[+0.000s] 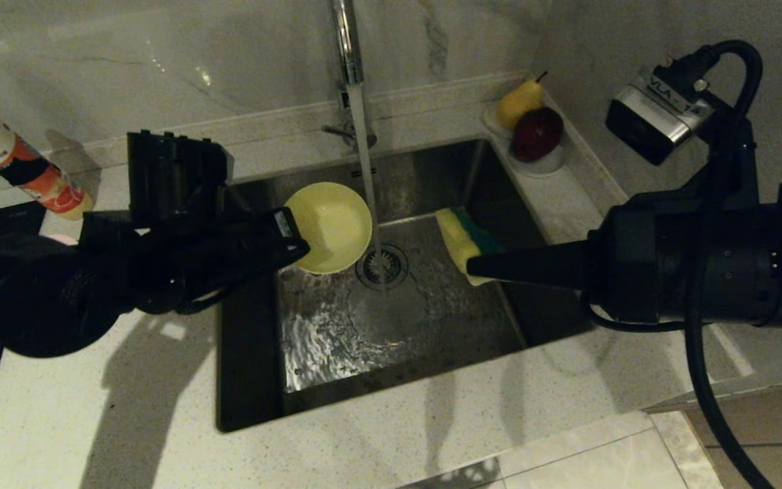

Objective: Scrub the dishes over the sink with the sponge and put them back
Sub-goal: Rinse the bowl

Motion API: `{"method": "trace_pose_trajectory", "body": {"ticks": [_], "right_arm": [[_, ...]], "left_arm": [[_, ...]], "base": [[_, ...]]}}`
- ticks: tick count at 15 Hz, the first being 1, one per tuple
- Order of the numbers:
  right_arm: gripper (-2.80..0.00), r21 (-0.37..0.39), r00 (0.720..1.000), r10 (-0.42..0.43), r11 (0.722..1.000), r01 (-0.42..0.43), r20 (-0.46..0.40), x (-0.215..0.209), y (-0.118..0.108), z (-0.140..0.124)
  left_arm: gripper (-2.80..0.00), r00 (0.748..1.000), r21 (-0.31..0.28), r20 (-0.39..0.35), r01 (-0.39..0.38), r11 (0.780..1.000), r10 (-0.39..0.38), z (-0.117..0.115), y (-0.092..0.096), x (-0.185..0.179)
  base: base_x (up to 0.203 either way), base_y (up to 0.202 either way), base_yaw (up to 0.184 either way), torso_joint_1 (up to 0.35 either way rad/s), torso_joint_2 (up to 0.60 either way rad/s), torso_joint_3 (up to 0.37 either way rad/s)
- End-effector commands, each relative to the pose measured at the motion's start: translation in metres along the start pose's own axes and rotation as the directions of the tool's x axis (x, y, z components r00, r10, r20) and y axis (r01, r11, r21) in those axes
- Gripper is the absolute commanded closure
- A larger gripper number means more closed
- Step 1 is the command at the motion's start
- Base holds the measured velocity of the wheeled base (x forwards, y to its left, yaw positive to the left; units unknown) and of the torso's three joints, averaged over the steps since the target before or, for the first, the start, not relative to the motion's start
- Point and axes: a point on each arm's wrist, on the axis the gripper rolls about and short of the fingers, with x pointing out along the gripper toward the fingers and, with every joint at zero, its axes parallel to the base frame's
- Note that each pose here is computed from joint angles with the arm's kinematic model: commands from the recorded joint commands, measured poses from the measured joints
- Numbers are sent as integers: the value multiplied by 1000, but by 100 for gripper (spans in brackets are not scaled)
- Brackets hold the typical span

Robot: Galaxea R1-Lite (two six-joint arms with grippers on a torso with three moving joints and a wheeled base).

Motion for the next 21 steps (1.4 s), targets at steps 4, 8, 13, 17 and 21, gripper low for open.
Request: {"method": "trace_pose_trajectory", "body": {"ticks": [4,8,13,17,21], "right_arm": [[0,4,999,-26,1000,25,20,-30,-1,-12],[0,13,999,-49,999,49,21,-34,-7,-15],[0,-1,999,-28,1000,28,39,-34,-5,-13],[0,-7,998,-21,1000,22,51,-39,-2,-12],[0,-19,997,-11,1000,12,79,-47,4,-8]], "left_arm": [[0,987,-143,-162,-20,990,-4,0,-19,51],[0,987,-182,-163,-21,983,-9,-4,-23,66],[0,985,-195,-170,-30,980,-4,-4,-21,62],[0,987,-198,-162,-25,980,-8,0,-21,55],[0,987,-198,-163,-24,980,-9,0,-20,51]], "base": [[0,0,0,0,0,0],[0,0,0,0,0,0],[0,0,0,0,0,0],[0,0,0,0,0,0],[0,0,0,0,0,0]]}}
